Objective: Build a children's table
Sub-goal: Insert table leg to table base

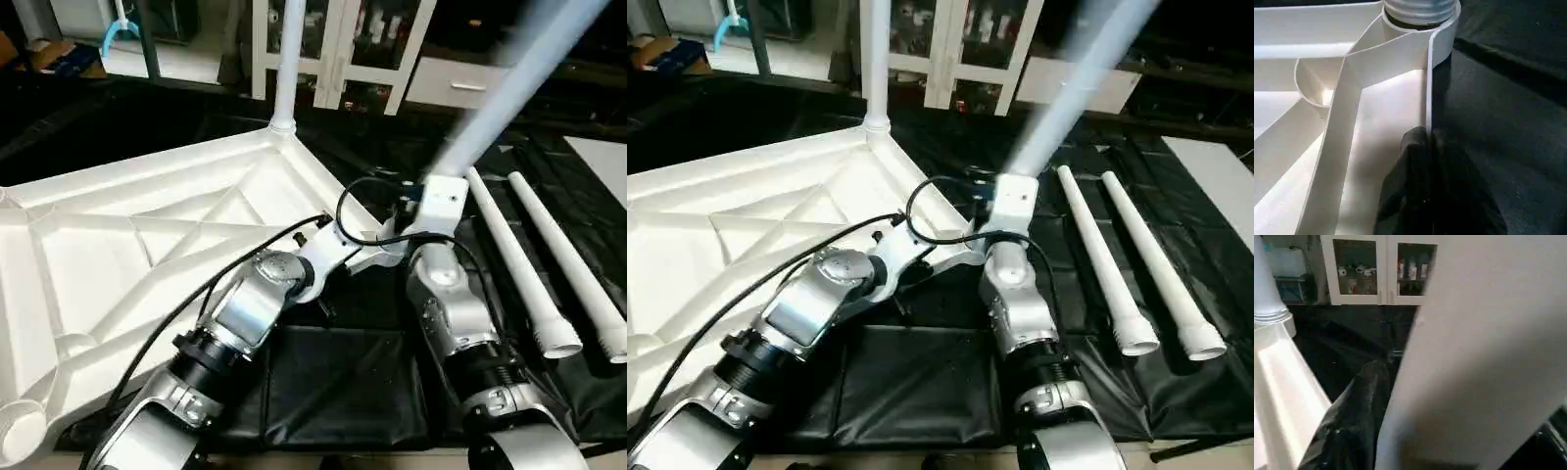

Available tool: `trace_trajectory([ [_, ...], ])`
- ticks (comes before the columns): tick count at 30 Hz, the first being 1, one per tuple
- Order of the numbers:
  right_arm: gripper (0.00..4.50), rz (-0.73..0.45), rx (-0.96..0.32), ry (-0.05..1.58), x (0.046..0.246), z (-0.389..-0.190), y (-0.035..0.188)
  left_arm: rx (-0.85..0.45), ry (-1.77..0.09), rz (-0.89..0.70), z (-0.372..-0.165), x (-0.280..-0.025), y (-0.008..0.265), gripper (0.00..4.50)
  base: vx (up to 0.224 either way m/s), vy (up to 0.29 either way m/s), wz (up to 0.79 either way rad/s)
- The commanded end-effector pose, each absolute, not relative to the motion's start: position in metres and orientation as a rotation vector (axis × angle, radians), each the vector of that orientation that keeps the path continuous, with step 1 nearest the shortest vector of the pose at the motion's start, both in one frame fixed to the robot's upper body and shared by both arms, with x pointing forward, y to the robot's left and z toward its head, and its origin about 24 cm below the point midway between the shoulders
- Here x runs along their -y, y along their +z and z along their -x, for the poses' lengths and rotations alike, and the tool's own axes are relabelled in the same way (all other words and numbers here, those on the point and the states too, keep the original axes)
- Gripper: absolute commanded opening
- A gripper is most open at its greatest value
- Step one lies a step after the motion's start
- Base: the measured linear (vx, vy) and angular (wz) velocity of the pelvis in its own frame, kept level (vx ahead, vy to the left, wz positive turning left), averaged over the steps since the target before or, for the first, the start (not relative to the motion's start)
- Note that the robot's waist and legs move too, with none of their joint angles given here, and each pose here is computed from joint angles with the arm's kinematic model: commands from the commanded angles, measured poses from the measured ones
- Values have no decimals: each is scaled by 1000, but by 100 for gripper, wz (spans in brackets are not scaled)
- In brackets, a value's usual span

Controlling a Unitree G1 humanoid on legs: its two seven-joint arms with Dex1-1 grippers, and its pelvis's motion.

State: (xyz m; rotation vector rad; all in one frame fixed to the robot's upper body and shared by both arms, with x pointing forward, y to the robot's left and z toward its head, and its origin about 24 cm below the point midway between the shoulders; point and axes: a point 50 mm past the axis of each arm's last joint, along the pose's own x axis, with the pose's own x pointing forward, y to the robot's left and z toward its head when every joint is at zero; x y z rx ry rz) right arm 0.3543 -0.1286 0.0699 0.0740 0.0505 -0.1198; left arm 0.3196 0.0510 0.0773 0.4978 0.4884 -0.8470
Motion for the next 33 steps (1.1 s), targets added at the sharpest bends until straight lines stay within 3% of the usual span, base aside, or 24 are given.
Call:
trace_trajectory([
  [1, 299, -20, -264, -240, 165, -336, 20, -483, -721, -545, -331, -76, 86, 0, 0, 0, 0],
  [8, 372, 3, -237, -173, 159, -338, 25, -485, -729, -545, -331, -77, 86, 0, 0, 0, 0],
  [15, 380, 13, -216, -142, 155, -340, 28, -484, -734, -548, -330, -77, 86, 0, 0, 0, 0],
  [21, 319, 11, -237, -64, 146, -340, 27, -485, -748, -544, -329, -77, 87, 0, 0, 0, 0],
  [33, 255, 30, -257, 66, 131, -342, 31, -485, -775, -551, -328, -77, 87, 0, 0, 0, 0],
])
